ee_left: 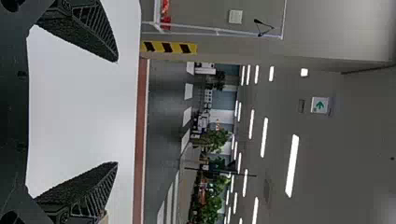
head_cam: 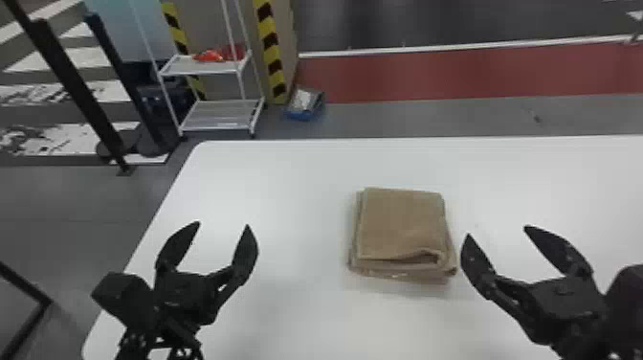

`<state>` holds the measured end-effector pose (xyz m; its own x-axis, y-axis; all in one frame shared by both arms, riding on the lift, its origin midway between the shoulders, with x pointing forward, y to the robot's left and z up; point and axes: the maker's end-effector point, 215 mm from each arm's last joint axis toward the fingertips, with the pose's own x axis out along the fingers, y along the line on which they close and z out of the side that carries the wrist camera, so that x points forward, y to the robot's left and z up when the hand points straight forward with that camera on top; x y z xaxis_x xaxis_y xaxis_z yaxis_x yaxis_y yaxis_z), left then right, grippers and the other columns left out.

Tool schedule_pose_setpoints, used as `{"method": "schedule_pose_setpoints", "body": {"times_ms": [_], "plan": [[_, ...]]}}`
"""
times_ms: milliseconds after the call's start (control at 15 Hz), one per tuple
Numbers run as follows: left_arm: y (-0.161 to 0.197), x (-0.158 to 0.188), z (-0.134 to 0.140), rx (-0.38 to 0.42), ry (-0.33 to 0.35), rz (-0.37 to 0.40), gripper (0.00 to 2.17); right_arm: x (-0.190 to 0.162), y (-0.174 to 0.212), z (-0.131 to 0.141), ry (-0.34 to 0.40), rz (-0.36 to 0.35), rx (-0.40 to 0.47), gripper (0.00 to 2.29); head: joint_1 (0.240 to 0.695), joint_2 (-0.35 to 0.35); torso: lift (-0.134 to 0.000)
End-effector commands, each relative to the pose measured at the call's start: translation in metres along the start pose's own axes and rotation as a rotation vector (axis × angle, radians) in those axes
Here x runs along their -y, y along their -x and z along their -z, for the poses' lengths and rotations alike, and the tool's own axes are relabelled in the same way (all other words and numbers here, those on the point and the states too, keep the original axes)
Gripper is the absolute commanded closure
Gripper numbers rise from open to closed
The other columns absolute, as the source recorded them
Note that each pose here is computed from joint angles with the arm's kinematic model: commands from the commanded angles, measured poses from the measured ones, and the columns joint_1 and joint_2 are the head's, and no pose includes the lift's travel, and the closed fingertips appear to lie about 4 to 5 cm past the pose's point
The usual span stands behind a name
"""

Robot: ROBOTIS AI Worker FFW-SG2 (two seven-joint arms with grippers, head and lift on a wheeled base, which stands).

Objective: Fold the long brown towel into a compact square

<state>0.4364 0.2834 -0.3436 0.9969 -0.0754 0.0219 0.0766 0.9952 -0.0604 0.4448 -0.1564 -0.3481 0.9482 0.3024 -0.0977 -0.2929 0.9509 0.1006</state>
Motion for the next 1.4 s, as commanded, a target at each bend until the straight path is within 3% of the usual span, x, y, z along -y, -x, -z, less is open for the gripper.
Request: {"method": "schedule_pose_setpoints", "body": {"times_ms": [0,1333], "plan": [[0.000,-0.002,-0.002,0.005,-0.001,-0.005,0.08,0.001,0.002,0.000,0.007,0.011,0.003,0.08,0.695,0.161,-0.123],[0.000,-0.001,0.002,-0.001,0.002,-0.005,0.08,0.007,-0.006,0.010,0.018,0.037,-0.011,0.09,0.695,0.156,-0.123]]}}
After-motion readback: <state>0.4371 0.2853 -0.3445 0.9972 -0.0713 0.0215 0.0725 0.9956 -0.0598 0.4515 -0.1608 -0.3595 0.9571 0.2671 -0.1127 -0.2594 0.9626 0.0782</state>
